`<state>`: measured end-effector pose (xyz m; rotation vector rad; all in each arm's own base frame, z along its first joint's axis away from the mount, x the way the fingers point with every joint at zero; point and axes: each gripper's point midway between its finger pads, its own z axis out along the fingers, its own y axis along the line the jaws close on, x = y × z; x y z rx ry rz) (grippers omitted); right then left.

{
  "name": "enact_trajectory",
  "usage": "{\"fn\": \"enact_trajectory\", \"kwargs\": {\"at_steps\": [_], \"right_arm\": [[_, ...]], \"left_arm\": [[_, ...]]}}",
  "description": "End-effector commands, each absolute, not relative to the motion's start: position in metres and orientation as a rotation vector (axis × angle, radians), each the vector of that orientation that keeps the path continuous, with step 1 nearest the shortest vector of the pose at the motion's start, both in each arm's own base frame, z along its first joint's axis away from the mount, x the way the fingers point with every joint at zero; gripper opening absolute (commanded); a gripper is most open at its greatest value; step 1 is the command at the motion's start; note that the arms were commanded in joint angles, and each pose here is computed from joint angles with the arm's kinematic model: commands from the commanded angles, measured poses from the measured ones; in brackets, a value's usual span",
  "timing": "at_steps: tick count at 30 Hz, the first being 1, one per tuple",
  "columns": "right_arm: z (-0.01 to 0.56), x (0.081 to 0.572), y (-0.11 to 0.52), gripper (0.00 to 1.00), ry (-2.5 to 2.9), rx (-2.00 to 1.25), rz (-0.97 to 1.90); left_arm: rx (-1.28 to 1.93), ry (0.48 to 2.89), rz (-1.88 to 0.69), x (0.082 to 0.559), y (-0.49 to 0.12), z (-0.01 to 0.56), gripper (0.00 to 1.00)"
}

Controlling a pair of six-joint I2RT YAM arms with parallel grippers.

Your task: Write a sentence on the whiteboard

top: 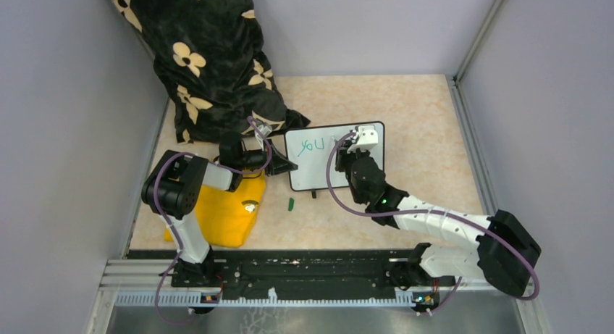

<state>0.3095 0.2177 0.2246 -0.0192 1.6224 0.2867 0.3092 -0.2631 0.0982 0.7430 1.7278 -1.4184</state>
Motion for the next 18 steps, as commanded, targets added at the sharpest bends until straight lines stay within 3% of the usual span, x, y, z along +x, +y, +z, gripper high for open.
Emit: {"fn": "enact_trajectory", "kwargs": {"at_steps": [1, 18], "right_arm": [[0.242, 0.316, 0.224, 0.00, 1.596, 0.011, 0.334], [0.210, 0.301, 0.212, 0.00, 1.679, -0.037, 0.310]], "left_arm": [[0.743, 1.759, -1.359, 0.314, -0.264, 0.084, 0.00], [0.740, 1.762, -1.358, 0.314, -0.263, 0.084, 0.00]]}}
